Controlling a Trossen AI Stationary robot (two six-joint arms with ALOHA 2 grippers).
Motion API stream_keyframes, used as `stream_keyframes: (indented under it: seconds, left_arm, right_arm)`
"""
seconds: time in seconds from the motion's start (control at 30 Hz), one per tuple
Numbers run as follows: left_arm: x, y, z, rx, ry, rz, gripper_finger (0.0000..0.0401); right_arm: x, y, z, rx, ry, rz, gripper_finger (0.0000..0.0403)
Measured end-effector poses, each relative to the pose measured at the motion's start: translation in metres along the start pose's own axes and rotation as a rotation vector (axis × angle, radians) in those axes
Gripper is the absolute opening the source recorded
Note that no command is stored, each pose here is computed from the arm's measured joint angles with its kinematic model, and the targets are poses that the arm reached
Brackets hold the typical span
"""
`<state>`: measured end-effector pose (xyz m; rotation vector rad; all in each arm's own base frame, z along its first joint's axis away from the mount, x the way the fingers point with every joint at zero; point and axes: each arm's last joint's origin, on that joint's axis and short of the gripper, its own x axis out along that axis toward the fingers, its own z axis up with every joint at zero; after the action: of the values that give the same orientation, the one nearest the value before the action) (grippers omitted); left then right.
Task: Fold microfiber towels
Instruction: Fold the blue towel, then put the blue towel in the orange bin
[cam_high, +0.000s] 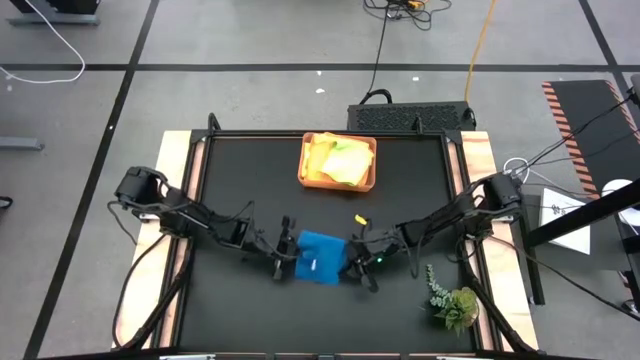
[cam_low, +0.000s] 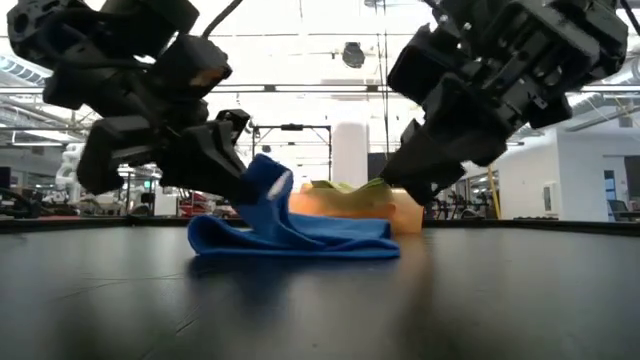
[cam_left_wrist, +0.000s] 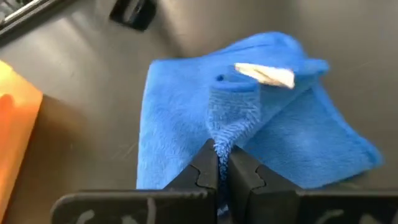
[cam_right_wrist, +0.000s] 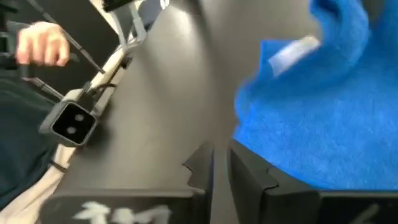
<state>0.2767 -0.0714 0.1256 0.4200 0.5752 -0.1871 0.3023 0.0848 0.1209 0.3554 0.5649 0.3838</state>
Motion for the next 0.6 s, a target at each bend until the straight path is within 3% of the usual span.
stream_keyframes:
  seconds: [0.13,0.33,0.6]
  left_arm:
    - [-0.001,-0.009,0.003,-0.02,-0.018,-0.055,0.0034]
    - [-0.004,-0.02,0.007,-0.063,-0.044,-0.11,0.0108]
    - [-0.007,-0.027,0.035,-0.138,-0.116,-0.171,0.0199]
  right_arm:
    - [0.003,-0.002,-0.002,0.027,0.009,-0.011,0.0064]
    - [-0.005,-0.002,0.01,0.026,-0.042,-0.039,0.0104]
    - [-0.024,-0.024,0.028,0.053,-0.102,-0.205,0.0121]
